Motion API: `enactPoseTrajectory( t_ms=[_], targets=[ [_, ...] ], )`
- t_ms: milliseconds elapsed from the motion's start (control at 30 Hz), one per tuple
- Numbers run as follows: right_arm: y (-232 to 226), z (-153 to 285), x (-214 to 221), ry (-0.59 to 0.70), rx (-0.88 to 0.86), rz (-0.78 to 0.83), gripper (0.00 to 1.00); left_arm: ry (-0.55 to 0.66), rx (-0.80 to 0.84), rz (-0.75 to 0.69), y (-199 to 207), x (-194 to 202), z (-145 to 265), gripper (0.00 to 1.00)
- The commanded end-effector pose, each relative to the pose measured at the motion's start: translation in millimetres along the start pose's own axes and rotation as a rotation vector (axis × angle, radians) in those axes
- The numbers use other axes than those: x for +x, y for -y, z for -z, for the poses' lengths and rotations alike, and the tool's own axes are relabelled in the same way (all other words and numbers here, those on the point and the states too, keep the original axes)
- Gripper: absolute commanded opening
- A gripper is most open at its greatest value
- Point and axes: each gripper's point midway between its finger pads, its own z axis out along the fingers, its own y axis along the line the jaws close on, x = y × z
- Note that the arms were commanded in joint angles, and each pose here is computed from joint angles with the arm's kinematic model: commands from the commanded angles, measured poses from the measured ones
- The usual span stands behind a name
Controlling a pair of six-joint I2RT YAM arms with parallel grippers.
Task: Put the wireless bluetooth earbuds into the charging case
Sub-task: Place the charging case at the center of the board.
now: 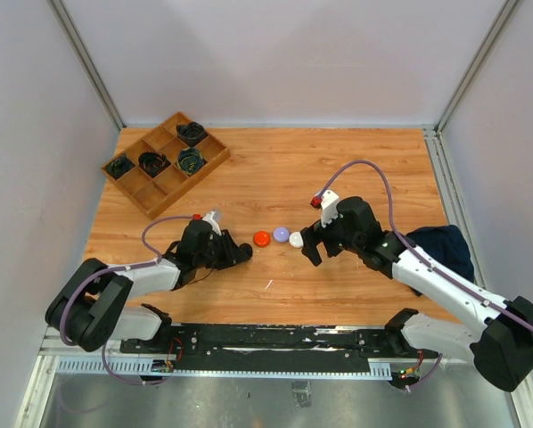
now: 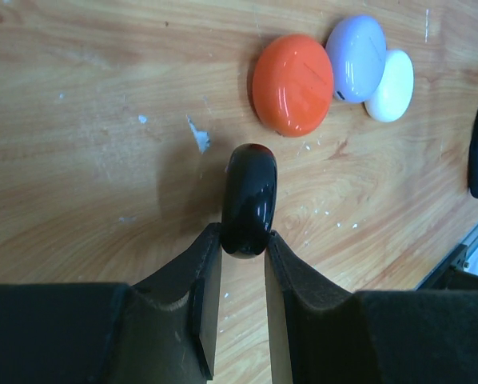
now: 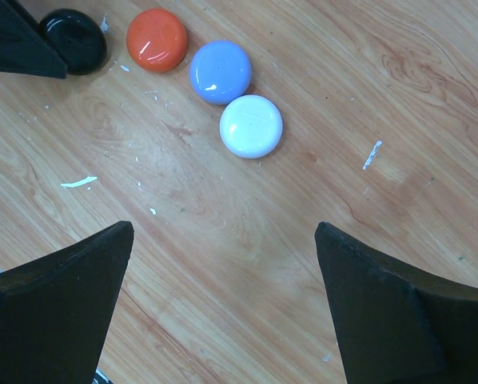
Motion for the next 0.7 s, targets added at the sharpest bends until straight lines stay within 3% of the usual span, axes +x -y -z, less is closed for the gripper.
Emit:
enactPoseTrajectory(
  t_ms=[0,167,500,667],
  targets=[
    [9,3,-4,0.032,0.036,-0.029,0.98,-0.021,0.007,0.028,7,-7,-8,0.11],
    [10,3,-1,0.027,0.042,-0.045,0.98,-0.051,-0.003,0.060,5,-3,-16,0.22],
    [18,4,11,-0.033,0.092,-0.180,0.98,0.001,-0.113,0.031,-10,-13,-2,0.68],
    [36,6,9,-0.112,0.231,-0.278,0.98,0.062,-0.181,-0.004,-14,-29,14,0.84]
  ],
)
